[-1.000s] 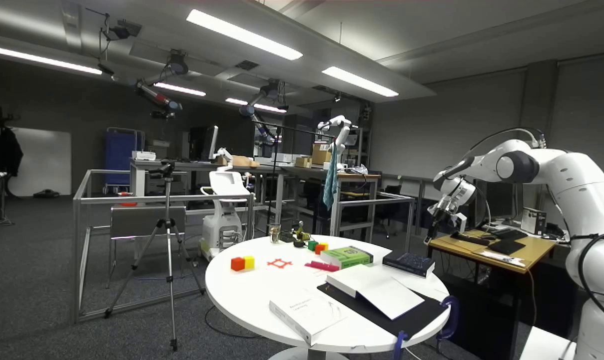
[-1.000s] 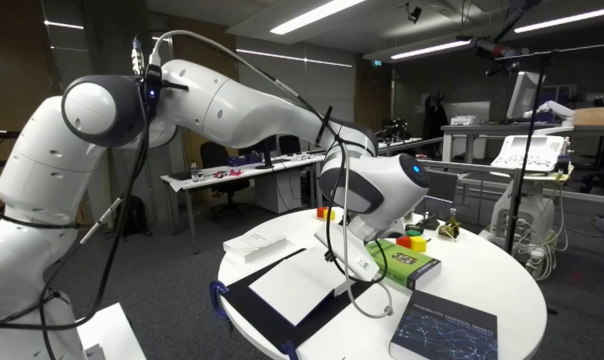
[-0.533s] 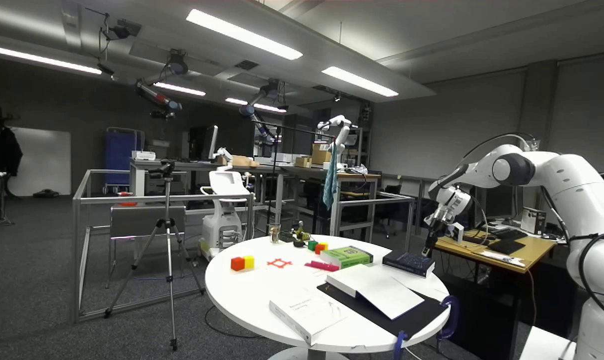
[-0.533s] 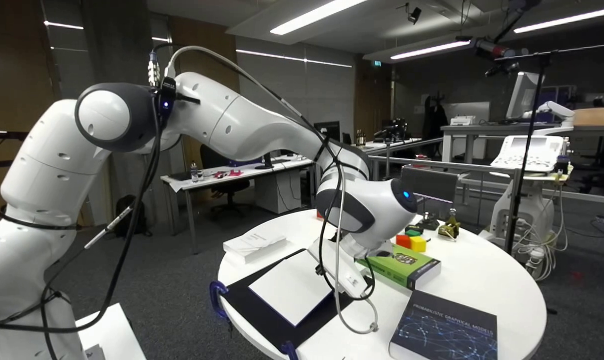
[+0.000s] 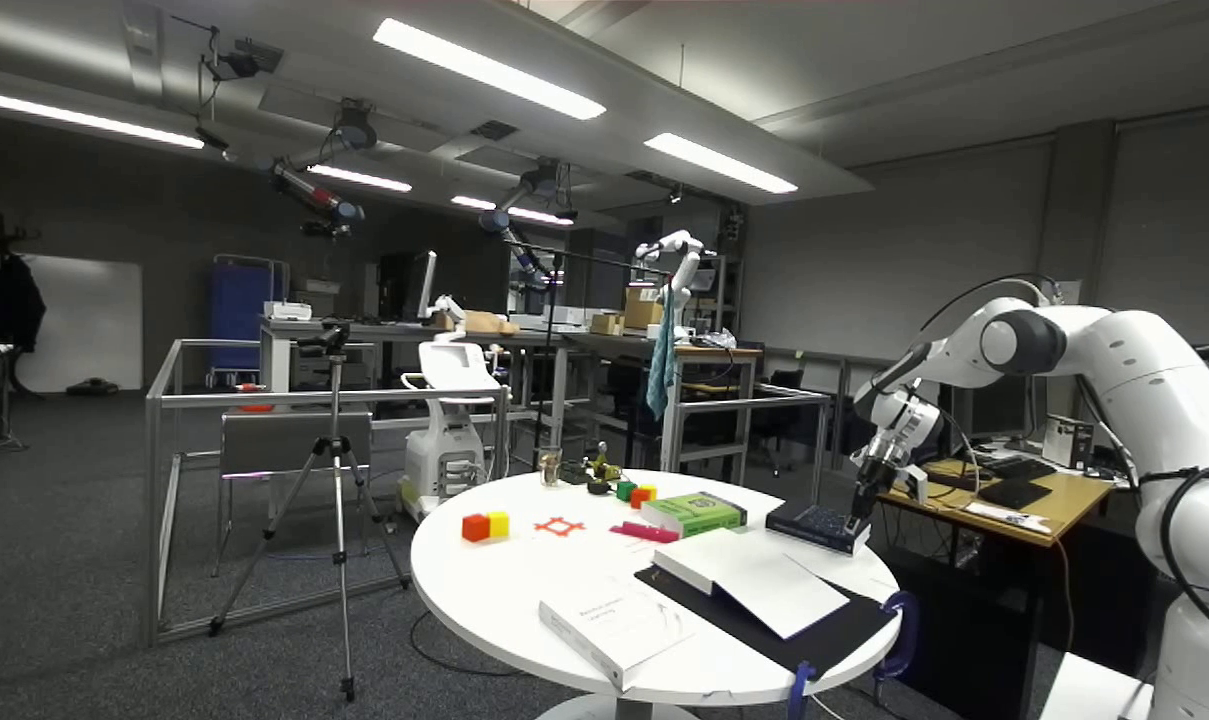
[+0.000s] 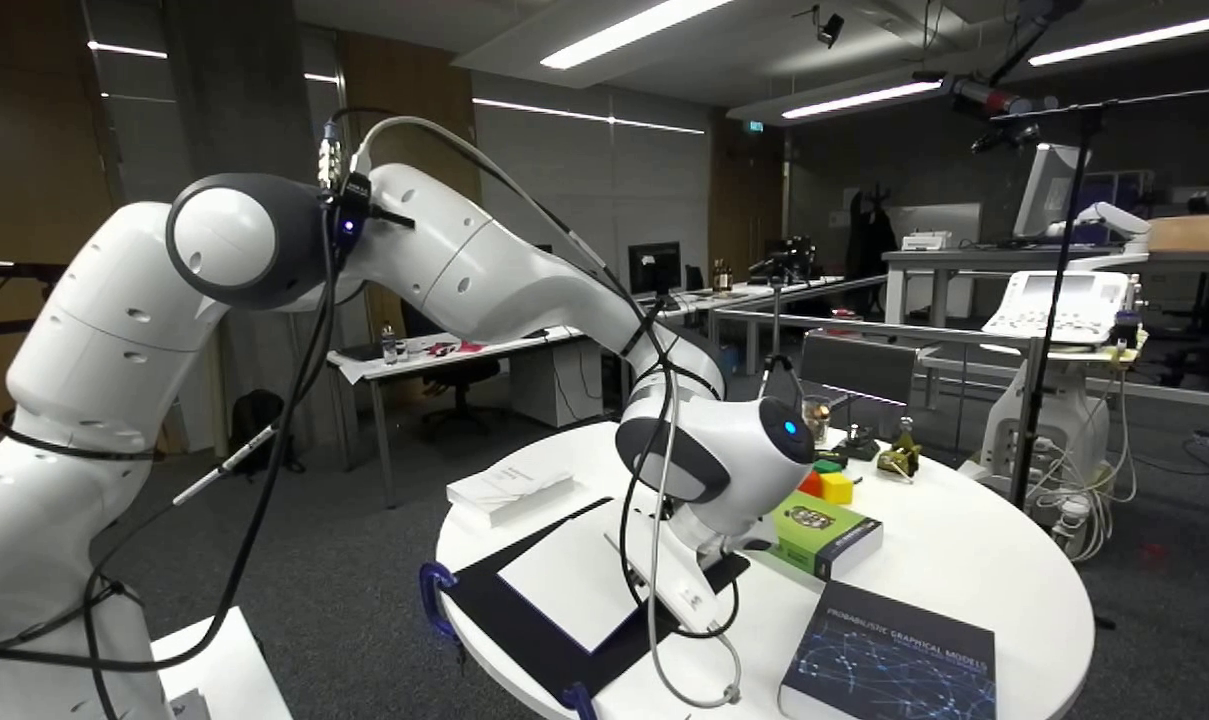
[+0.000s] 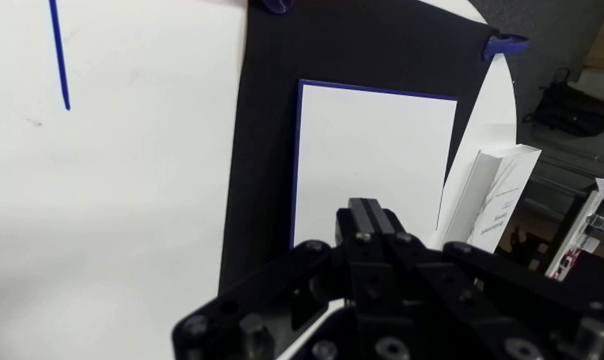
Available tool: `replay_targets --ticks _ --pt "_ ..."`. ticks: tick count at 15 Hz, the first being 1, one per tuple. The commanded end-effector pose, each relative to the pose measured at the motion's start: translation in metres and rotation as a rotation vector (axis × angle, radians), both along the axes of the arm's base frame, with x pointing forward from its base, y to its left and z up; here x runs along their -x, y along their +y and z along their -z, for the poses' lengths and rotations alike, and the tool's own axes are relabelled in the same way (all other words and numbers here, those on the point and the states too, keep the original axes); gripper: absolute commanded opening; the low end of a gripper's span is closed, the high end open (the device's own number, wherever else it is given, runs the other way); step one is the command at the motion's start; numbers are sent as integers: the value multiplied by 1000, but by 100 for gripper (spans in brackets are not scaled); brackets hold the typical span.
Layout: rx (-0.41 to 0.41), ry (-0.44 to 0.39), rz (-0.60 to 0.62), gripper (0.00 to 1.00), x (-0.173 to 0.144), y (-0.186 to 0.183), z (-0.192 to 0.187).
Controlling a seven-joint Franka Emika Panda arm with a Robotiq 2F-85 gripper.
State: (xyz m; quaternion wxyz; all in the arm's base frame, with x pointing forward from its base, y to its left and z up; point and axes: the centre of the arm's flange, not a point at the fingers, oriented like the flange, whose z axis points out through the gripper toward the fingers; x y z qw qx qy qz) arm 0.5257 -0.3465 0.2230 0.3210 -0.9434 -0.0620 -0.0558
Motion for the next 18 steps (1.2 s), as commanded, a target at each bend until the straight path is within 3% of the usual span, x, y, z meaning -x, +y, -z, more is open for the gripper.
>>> replay_targets --ticks 1,12,18 --pt "-1 2 1 1 0 0 1" --pt "-1 3 2 0 0 0 2" --pt "-57 -8 71 0 -16 -23 22"
